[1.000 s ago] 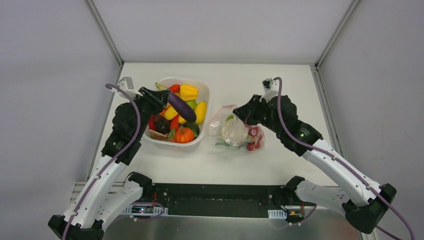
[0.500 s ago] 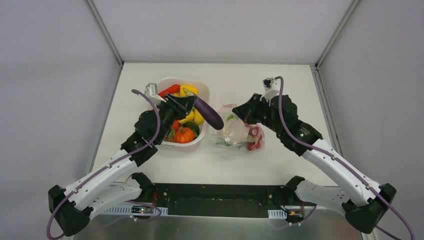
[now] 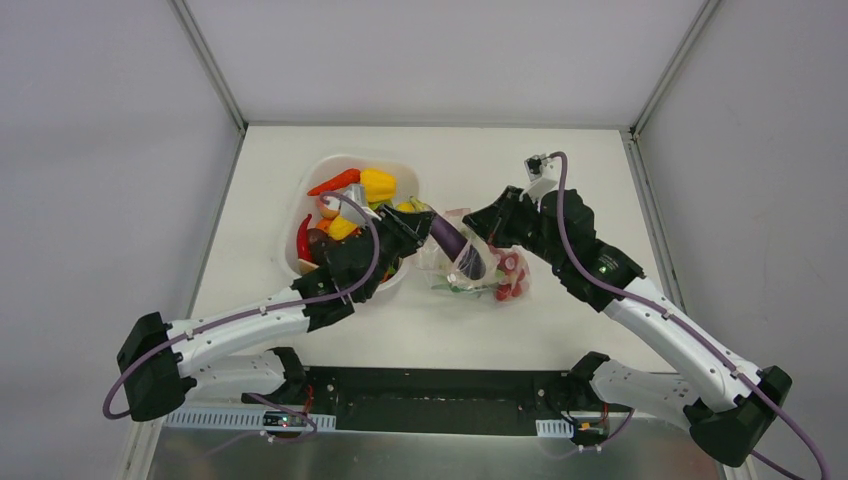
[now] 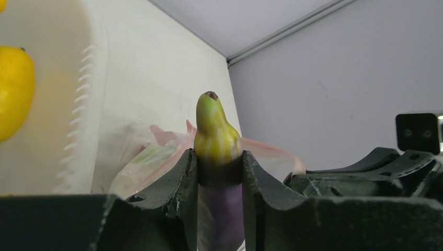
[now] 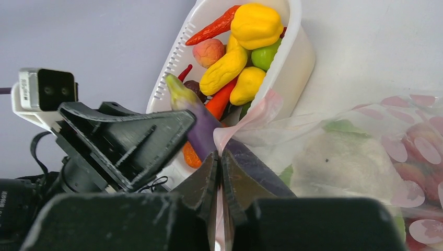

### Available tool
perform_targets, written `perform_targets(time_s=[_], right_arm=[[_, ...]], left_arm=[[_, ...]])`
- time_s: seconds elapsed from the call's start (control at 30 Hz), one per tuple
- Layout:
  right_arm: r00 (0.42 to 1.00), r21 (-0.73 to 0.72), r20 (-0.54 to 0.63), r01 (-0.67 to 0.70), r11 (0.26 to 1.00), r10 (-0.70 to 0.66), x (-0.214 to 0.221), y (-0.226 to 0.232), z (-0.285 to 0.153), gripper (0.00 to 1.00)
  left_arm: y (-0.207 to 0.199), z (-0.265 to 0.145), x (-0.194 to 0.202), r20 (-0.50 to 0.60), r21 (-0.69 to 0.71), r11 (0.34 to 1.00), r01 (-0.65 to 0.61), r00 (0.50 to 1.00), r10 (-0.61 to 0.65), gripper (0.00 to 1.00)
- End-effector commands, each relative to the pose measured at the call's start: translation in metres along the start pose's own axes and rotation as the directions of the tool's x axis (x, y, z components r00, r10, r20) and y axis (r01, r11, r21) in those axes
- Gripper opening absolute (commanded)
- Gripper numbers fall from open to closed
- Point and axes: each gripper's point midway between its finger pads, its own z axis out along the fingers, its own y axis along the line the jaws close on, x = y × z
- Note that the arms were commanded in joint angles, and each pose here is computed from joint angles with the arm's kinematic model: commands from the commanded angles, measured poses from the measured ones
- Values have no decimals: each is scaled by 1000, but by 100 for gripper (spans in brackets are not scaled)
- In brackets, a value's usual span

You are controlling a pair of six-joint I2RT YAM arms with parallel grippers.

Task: Place the food in the zip-top bag and seal the zipper
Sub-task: Place the fake vegetable in the zipper food storage bag, then pick up the zipper food storage bag at the center of the board.

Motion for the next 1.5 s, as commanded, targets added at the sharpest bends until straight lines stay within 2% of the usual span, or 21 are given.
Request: perform_targets(time_s=[0.0,0.17,0.2,0.27,0.37,0.47,0.5,0.63,0.7,0.77,0.83,0.9,0.97,1.03,1.13,1.2,1.23,1.27,1.3,1.33,1.47], right_arm=[[997,-54,75,-9,999,13,-22,16,-1,7],[995,-35,97,-8,999,12,-27,13,0,8],[994,-25,106,-7,1000,9,-29,12,0,8],[993,-18,115,-4,1000,6,-31,11,-2,8],[992,-10,125,-5,1000,6,-32,9,-4,9],[992,-7,127,-7,1000,8,-32,8,-5,9],[992,-7,128,-9,1000,9,-32,7,-6,9],[991,-6,134,-13,1000,13,-33,7,-7,9],[990,-6,138,-13,1000,14,-34,7,-8,10],[991,-9,137,-14,1000,15,-34,7,-9,10],[991,-15,134,-15,1000,16,-34,9,-9,10],[991,-18,133,-13,1000,15,-34,9,-9,10],[992,-15,123,-9,1000,11,-32,8,-8,10],[995,-21,97,2,1000,0,-27,9,-7,10],[999,-92,-27,21,996,-24,-4,19,-6,15],[989,-157,-141,25,987,-48,17,28,-9,28],[979,-175,-199,18,984,-53,28,31,-10,41],[965,-184,-255,16,983,-63,40,33,-10,49],[951,-177,-297,30,984,-83,52,32,-9,54],[932,-170,-345,55,984,-112,69,36,-9,56],[897,-123,-365,217,968,-248,103,43,-2,57]], left_arm=[[-20,3,-2,49,4,997,80,996,-80,0],[-36,12,35,-53,15,998,56,997,-55,0],[-39,13,40,-68,23,999,46,997,-45,3],[-41,12,45,-93,45,999,28,995,-24,20],[-44,5,53,-147,97,994,-50,987,64,54],[-34,-2,45,-133,88,988,-126,982,137,74],[-30,-5,38,-118,77,985,-157,979,165,76],[-10,-17,6,-79,1,955,-295,952,294,81],[-5,-18,-4,-91,-7,940,-342,936,340,78],[-6,-18,-4,-149,27,918,-396,906,395,75],[-3,-18,4,-257,78,872,-483,835,486,72],[12,-22,7,-359,52,833,-551,768,531,66],[23,-29,8,-390,61,804,-592,727,565,66],[32,-38,4,-388,40,809,-587,737,554,68],[44,-52,-8,-359,17,819,-573,761,540,71],[51,-64,-23,-332,-21,813,-582,771,543,74],[55,-69,-33,-317,-48,806,-590,775,548,76],[60,-75,-42,-301,-80,799,-596,778,551,77],[66,-82,-51,-292,-112,788,-606,778,556,78],[71,-87,-63,-271,-154,774,-614,780,564,80],[88,-106,-97,-214,-284,734,-617,787,579,85]])
